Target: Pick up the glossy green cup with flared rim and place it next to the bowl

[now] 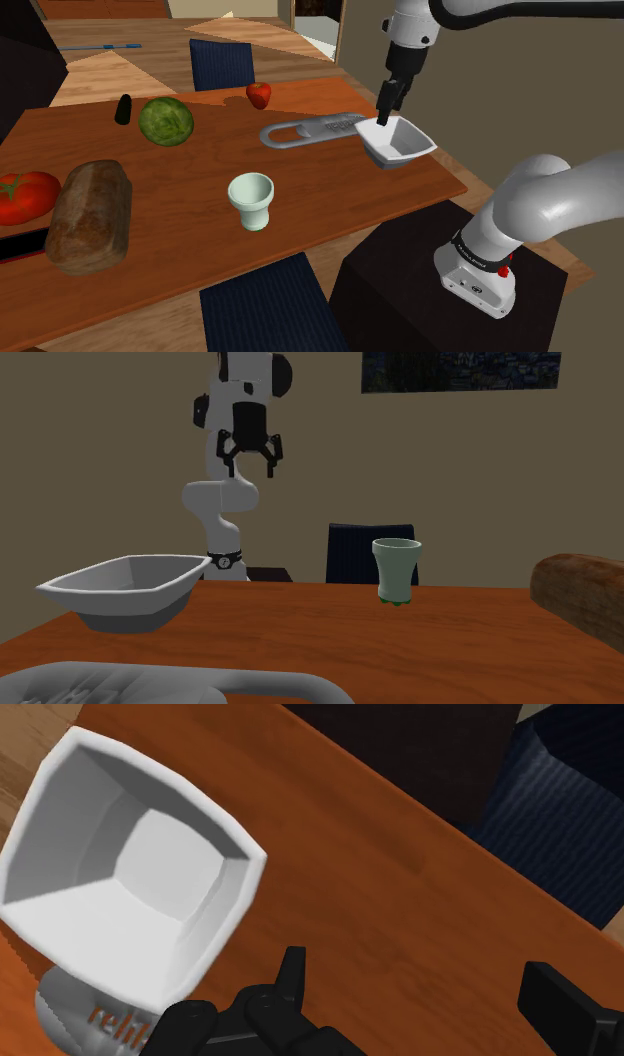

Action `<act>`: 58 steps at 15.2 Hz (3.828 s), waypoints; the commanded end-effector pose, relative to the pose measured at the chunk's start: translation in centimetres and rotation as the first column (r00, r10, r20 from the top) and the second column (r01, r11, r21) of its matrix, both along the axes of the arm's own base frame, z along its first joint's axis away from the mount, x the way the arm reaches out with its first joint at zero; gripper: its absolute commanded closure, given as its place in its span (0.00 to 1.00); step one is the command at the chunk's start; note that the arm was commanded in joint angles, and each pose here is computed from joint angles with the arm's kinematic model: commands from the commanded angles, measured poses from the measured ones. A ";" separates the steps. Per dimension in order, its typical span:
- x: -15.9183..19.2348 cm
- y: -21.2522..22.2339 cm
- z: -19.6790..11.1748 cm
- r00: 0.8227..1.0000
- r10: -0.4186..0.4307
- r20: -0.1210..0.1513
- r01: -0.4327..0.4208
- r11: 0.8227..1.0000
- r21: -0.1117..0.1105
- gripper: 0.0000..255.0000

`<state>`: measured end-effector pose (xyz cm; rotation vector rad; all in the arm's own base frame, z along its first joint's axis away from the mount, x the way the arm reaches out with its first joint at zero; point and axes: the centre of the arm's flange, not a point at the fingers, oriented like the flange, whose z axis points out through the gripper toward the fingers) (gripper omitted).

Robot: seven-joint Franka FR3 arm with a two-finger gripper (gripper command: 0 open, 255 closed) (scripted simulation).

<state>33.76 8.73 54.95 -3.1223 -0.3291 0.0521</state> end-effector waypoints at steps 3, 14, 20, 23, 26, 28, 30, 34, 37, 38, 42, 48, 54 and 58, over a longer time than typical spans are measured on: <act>2.5 4.1 -2.3 1.000 0.006 -0.001 -0.006 1.000 0.018 0.00; 8.9 14.8 -8.6 1.000 0.024 -0.005 -0.024 0.998 0.064 0.00; 12.3 20.8 -11.9 0.999 0.034 -0.007 -0.033 0.995 0.090 0.00; 14.0 23.8 -13.4 0.999 0.039 -0.008 -0.038 0.994 0.102 0.00; 14.8 25.3 -14.7 0.999 0.042 -0.008 -0.040 0.993 0.108 0.00; 14.7 25.4 -15.7 0.999 0.042 -0.008 -0.040 0.993 0.108 0.00; 14.7 25.5 -16.8 0.999 0.042 -0.008 -0.040 0.993 0.108 0.00; 14.6 25.7 -18.1 0.999 0.042 -0.008 -0.040 0.993 0.108 0.00; 14.6 25.7 -18.1 0.999 0.042 -0.008 -0.040 0.993 0.108 0.00; 14.6 25.7 -18.1 0.999 0.042 -0.008 -0.040 0.993 0.108 0.00; 14.6 25.7 -18.1 0.999 0.042 -0.008 -0.040 0.993 0.108 1.00; 14.6 25.7 -18.1 0.999 0.042 -0.008 -0.040 0.993 0.108 1.00; 14.6 25.7 -16.0 0.999 0.042 -0.008 -0.040 0.993 0.108 1.00; 14.6 25.7 -13.9 0.999 0.042 -0.008 -0.040 0.993 0.108 1.00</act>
